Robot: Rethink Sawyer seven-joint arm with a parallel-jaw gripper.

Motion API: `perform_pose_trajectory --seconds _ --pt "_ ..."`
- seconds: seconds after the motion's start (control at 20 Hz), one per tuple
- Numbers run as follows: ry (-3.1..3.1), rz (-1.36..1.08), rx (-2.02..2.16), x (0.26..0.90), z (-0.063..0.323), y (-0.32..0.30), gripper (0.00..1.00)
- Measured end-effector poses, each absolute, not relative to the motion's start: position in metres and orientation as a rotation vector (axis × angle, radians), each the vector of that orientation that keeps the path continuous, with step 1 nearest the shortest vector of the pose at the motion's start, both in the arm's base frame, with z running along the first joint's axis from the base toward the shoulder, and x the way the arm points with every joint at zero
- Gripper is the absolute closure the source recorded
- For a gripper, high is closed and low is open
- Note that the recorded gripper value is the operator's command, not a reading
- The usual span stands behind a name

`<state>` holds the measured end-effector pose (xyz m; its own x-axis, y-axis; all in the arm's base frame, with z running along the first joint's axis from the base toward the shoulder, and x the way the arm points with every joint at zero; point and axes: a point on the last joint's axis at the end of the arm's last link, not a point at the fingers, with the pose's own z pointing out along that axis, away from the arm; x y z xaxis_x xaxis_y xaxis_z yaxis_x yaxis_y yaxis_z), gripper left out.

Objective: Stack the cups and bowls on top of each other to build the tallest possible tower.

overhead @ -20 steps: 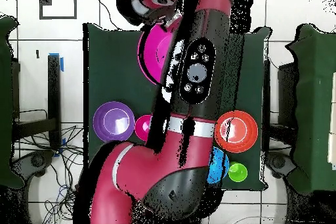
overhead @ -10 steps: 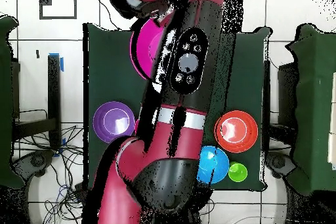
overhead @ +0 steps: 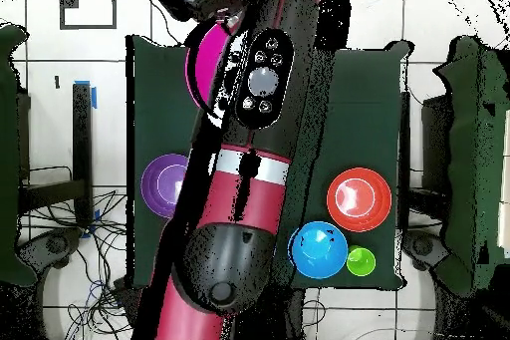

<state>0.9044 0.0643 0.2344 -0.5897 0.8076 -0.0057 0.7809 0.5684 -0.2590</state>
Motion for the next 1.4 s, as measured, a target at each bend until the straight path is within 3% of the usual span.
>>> perform_pose_trajectory --seconds 1.4 --pt "-2.612 0.509 -1.398 0.918 0.186 0.086 1.0"
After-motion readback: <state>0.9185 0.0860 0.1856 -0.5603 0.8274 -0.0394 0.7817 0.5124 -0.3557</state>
